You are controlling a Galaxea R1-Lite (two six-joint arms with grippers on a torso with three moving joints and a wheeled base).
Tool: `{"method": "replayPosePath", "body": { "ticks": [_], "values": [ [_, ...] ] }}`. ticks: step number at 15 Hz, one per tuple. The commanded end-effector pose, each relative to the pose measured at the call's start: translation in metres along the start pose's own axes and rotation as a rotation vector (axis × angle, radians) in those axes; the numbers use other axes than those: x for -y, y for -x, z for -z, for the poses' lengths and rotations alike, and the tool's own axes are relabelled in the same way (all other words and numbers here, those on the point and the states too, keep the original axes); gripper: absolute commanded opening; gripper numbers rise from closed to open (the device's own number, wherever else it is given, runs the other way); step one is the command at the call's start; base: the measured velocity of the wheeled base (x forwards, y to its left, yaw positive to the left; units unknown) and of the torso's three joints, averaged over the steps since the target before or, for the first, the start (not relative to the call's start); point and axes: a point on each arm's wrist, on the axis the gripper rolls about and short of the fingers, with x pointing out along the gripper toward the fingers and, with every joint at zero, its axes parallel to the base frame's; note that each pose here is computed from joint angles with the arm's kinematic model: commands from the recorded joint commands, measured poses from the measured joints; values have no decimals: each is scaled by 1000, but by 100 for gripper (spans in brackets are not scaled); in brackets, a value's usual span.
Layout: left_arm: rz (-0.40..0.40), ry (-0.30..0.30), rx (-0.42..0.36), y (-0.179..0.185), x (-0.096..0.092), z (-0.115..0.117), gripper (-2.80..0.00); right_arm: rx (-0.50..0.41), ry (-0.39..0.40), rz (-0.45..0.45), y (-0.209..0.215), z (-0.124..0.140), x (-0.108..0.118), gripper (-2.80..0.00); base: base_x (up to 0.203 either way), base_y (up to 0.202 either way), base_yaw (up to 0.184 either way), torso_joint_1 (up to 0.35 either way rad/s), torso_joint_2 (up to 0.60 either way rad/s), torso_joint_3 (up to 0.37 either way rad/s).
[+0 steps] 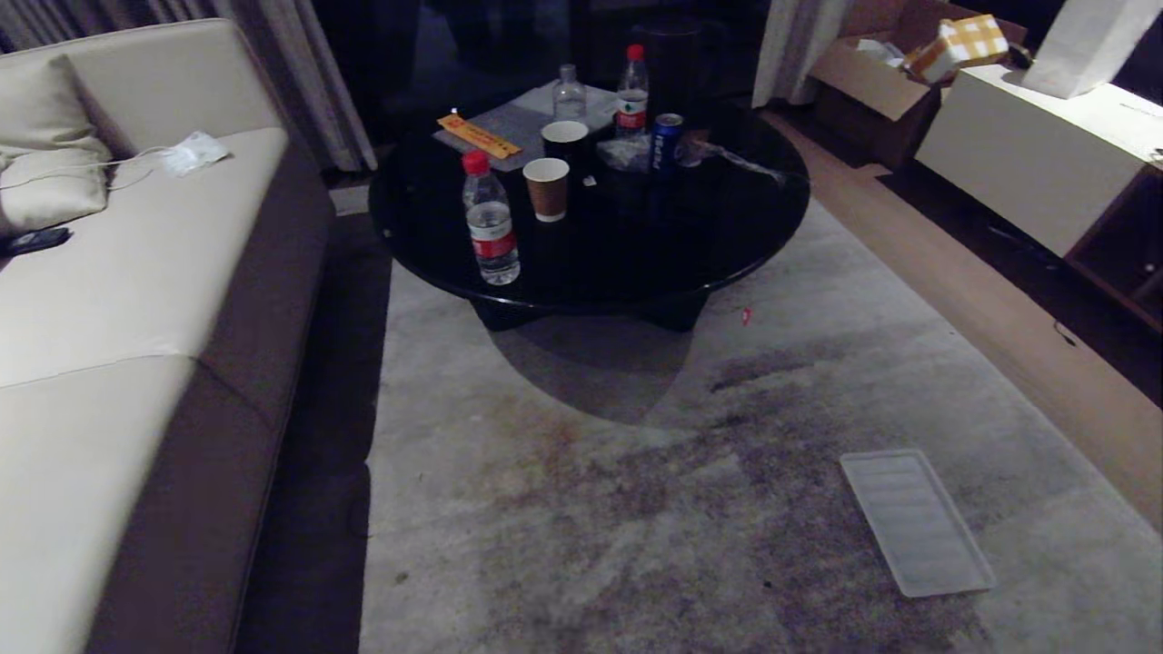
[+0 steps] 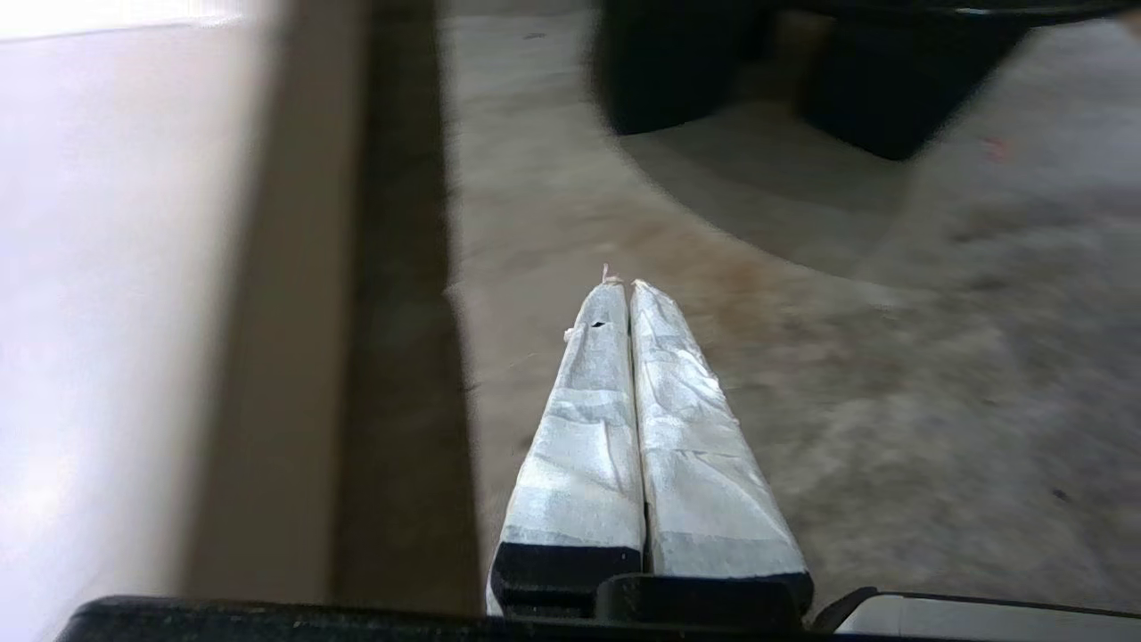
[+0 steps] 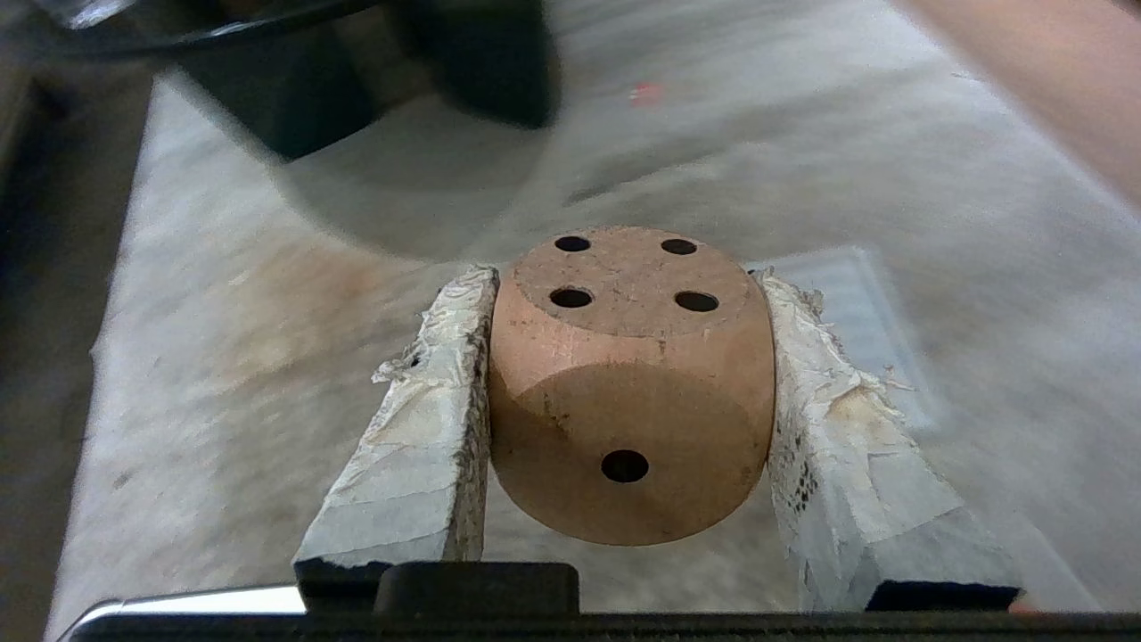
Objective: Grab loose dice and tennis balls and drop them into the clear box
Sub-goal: Put the toys in the box
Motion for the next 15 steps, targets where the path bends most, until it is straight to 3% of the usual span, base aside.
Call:
{"method": "replayPosePath", "body": {
  "ticks": [1,15],
  "values": [
    [-1,0,-3,0,0,0,-280,-12,0,1,-1,3,0,-280,1,12,-167,2,-2,2],
    [1,2,-1,0,0,0,-280,-12,0,1,-1,3,0,-280,1,10,-163,2,2,3]
  ]
}}
